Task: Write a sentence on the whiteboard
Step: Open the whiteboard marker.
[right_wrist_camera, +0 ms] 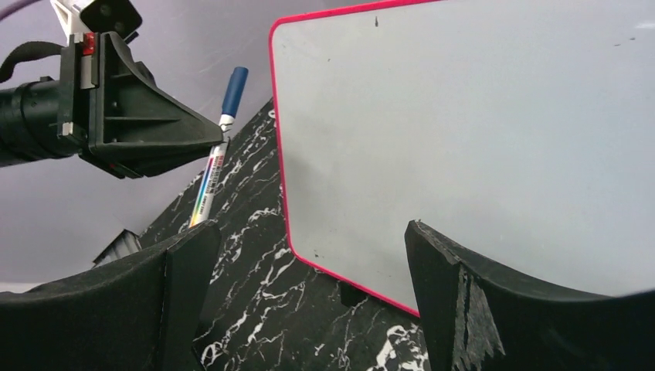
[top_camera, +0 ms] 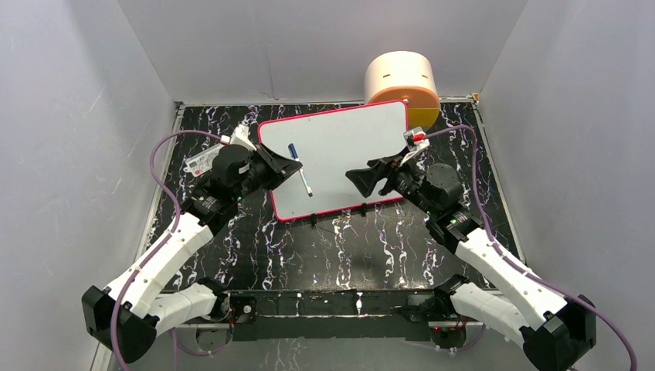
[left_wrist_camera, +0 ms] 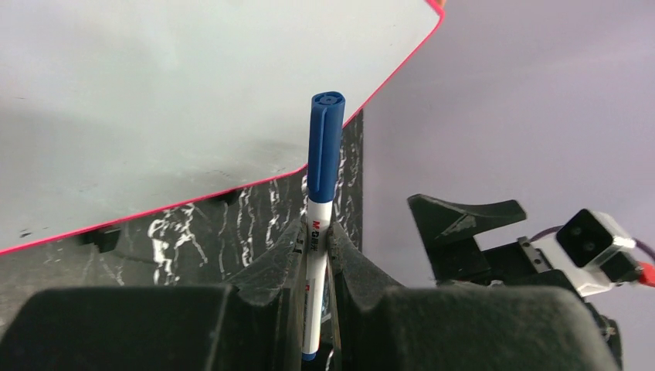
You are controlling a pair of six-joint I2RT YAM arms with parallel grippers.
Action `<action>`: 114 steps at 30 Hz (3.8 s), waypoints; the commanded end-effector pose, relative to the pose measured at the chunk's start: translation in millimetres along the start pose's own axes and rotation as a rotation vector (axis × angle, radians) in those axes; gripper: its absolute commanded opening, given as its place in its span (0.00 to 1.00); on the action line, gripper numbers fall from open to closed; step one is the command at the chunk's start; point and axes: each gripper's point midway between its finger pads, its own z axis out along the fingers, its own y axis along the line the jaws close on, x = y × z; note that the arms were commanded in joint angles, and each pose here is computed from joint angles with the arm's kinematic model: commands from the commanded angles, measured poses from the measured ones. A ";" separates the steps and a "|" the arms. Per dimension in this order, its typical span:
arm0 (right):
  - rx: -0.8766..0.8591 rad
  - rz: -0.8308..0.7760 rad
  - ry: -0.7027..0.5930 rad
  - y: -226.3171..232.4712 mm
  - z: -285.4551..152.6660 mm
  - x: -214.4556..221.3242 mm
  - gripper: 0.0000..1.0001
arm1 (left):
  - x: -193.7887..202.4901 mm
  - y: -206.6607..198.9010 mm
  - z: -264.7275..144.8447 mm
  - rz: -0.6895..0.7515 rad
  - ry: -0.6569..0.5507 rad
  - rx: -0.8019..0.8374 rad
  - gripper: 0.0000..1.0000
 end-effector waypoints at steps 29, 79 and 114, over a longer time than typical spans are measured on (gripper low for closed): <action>-0.150 0.209 -0.179 47.0 45.2 7.5 0.57 | 26.1 -67.7 36.8 -0.236 -0.191 0.226 0.00; -0.287 -0.450 0.308 47.7 -30.1 49.7 0.00 | 77.7 -38.0 -42.0 1.405 0.116 0.484 0.82; -0.533 -0.521 0.335 81.6 -50.7 55.0 0.00 | 136.9 -32.5 -60.6 1.182 0.672 0.956 0.47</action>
